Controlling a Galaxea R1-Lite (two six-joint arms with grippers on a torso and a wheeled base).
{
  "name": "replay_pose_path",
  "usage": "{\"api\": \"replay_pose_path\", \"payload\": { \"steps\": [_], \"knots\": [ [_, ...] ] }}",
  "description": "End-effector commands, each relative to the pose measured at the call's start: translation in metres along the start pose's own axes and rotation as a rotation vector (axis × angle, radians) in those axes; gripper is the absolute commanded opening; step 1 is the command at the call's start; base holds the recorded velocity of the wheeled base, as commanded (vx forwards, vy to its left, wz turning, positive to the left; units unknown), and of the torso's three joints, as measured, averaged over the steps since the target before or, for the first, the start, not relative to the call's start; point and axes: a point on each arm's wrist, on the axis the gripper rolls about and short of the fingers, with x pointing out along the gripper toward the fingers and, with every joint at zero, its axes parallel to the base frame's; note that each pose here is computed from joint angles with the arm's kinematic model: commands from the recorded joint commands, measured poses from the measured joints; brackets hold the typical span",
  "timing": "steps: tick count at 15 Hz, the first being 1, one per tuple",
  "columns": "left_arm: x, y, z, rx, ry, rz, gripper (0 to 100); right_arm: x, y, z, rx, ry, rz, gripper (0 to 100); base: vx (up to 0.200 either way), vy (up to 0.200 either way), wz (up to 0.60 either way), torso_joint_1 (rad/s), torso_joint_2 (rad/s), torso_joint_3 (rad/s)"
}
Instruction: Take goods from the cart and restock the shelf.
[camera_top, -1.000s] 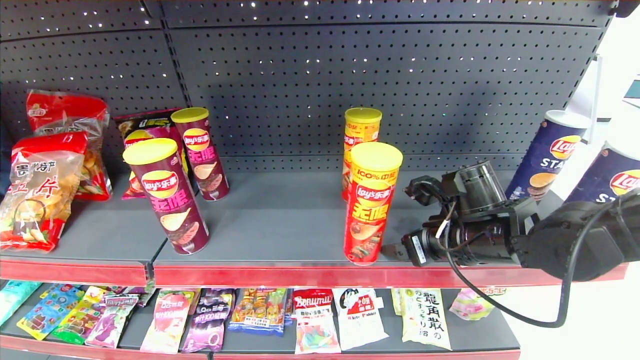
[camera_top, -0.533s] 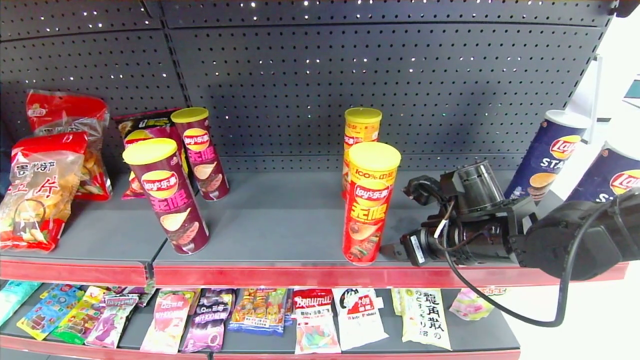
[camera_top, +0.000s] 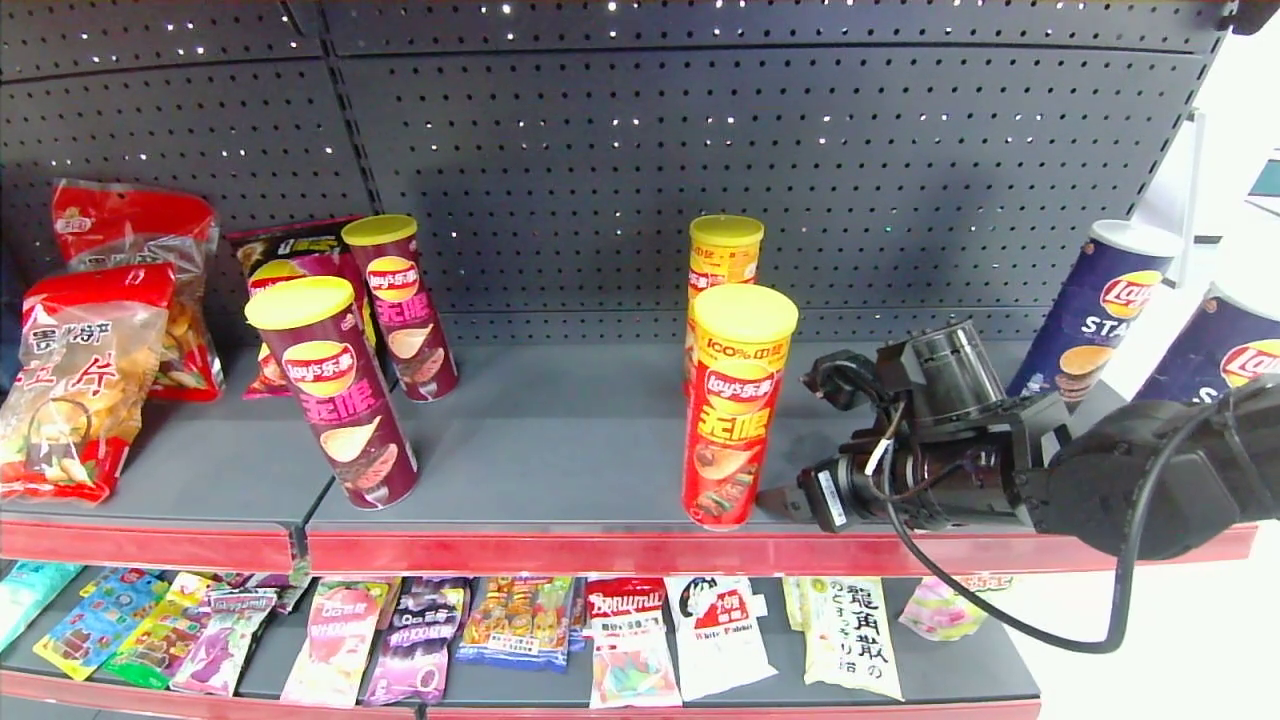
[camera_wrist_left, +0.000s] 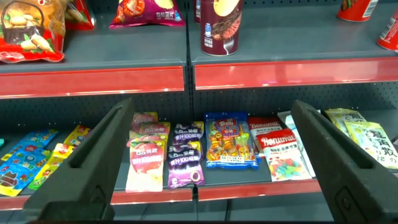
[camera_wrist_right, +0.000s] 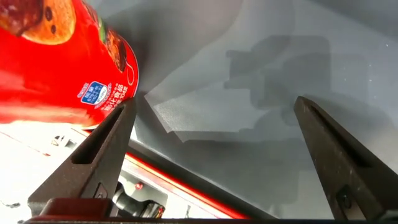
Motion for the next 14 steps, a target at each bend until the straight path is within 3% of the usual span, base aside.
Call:
{"api": "replay_pose_path", "payload": {
  "steps": [1, 14],
  "knots": [
    [0.0001, 0.0000, 0.0001, 0.001, 0.001, 0.000, 100, -0.0005, 0.0033, 0.0003, -0.007, -0.003, 0.008, 100, 0.000, 0.000, 0.00, 0.000, 0.00, 0.000],
    [0.0001, 0.0000, 0.0001, 0.001, 0.001, 0.000, 100, 0.0005, 0.0079, 0.0033, -0.021, -0.011, 0.018, 100, 0.000, 0.000, 0.00, 0.000, 0.00, 0.000]
  ]
}}
